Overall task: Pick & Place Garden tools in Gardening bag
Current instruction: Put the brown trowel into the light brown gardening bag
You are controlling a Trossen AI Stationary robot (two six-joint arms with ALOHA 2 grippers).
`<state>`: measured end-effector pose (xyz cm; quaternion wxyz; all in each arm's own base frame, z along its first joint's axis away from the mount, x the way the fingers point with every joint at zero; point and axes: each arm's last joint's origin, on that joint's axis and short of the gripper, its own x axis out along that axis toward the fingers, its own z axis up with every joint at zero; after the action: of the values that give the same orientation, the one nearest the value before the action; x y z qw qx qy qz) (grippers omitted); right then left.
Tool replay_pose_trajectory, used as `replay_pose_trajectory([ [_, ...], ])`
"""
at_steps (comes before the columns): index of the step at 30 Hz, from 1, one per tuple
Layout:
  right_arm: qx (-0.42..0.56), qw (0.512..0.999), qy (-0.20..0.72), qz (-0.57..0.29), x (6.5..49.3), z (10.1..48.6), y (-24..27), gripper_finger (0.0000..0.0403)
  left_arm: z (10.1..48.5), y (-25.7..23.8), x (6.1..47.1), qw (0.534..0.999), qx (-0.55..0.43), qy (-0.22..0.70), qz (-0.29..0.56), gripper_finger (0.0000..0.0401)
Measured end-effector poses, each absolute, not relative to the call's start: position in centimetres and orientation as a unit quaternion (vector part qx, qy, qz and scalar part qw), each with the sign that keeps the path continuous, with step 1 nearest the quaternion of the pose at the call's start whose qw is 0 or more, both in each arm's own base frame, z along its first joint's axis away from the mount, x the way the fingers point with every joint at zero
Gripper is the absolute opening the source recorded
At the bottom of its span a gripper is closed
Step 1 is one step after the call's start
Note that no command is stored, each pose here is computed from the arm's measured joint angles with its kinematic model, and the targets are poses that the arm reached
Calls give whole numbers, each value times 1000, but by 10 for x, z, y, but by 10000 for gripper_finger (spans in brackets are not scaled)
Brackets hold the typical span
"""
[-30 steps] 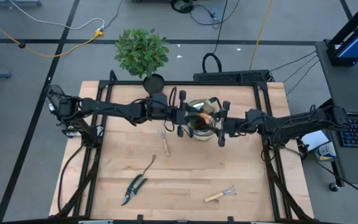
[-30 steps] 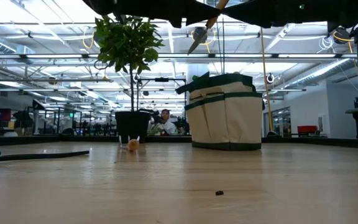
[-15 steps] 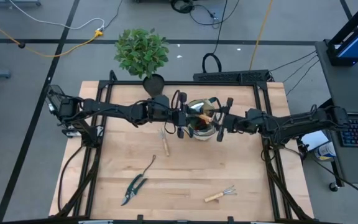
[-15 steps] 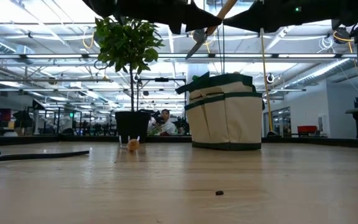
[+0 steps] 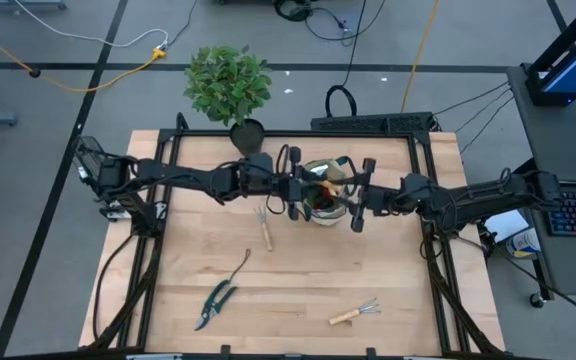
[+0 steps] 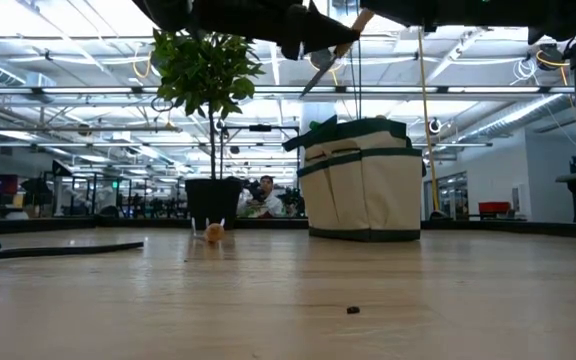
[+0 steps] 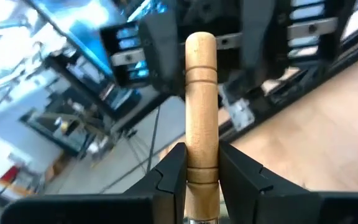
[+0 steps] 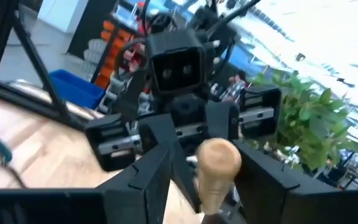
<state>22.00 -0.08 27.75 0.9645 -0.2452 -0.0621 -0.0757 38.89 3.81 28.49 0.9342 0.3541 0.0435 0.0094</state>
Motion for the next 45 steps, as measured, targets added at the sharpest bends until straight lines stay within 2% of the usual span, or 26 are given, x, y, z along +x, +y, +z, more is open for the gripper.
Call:
replay_pose_trajectory([
  [5, -245, 964, -66, -75, 220, 278, -1, 143, 283, 34, 392, 933, 358, 24, -11, 80],
  [11, -237, 967, -58, -74, 220, 277, -1, 78, 287, 33, 392, 935, 354, 5, 1, 80],
  [14, -244, 965, -57, -75, 220, 276, -1, 60, 287, 32, 392, 937, 349, 5, 0, 81],
  [28, -235, 970, -16, -64, 221, 268, -1, 61, 281, 33, 392, 947, 319, 38, -6, 89],
  [39, -247, 959, 101, -98, 218, 248, -4, 63, 268, 38, 390, 942, 314, 119, 25, 145],
  [45, -265, 954, 104, -99, 209, 254, -4, 61, 266, 39, 389, 950, 275, 136, 53, 176],
])
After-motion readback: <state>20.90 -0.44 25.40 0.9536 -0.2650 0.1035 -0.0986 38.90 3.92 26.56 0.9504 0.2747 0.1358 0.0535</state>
